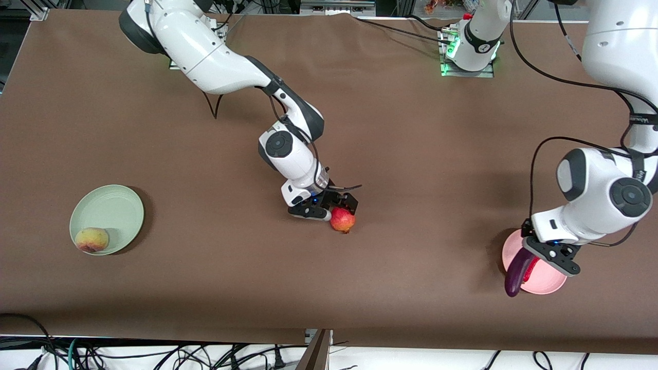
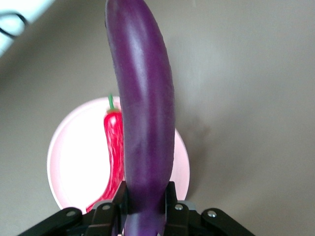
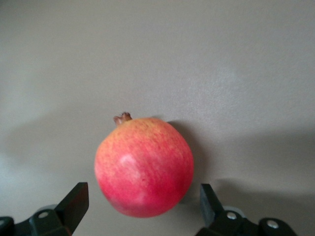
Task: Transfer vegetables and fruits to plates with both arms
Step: 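Carry the eggplant to the pink plate while the right gripper grasps the pomegranate, then release the eggplant on the pink plate while the right gripper carries the pomegranate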
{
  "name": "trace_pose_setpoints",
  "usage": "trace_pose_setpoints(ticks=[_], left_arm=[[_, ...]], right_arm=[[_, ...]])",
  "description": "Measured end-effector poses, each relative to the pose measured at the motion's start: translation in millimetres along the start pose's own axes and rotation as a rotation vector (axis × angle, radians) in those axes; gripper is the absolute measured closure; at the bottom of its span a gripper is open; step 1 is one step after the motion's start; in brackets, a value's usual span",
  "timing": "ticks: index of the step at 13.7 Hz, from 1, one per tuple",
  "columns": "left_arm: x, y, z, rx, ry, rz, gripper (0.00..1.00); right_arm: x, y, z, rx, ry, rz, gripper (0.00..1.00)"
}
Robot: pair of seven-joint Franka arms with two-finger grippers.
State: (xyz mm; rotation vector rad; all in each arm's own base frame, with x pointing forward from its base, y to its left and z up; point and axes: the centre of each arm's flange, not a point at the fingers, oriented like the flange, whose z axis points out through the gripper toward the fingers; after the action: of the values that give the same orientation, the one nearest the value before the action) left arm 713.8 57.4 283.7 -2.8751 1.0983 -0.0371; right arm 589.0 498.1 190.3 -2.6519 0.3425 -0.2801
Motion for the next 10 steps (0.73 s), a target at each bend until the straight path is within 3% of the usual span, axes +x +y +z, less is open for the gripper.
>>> trace_pose_setpoints(ticks=[2,3,4,8,10], left_arm=[[-15.2,-3.9,14.1,-0.043,-0.06,0.035,0.67],[-20.8,-7.7,17.5,-0.042,-0.08,0.046,0.67],[-24.9,-10.4,20.6,-0.038,-0.096,0.056,0.67],[-37.9,-16.8,45.3,-0.004,-0.189,0.115,0.67],[-39.8,-16.7,57.1,0.003,-0.217,0.136,0.67]], right_arm=[[-2.7,4.2,7.4,-0.003,0.008,-0.006,0.0],[-2.0,5.3,8.2,-0.004,0.014,-0.009,0.08],[-0.8,5.0,7.7,-0.005,0.021,-0.014,0.22],[7.7,7.8,5.8,-0.021,0.042,-0.052,0.22],[40.3,20.8,-11.5,-0.106,0.029,-0.079,0.22]])
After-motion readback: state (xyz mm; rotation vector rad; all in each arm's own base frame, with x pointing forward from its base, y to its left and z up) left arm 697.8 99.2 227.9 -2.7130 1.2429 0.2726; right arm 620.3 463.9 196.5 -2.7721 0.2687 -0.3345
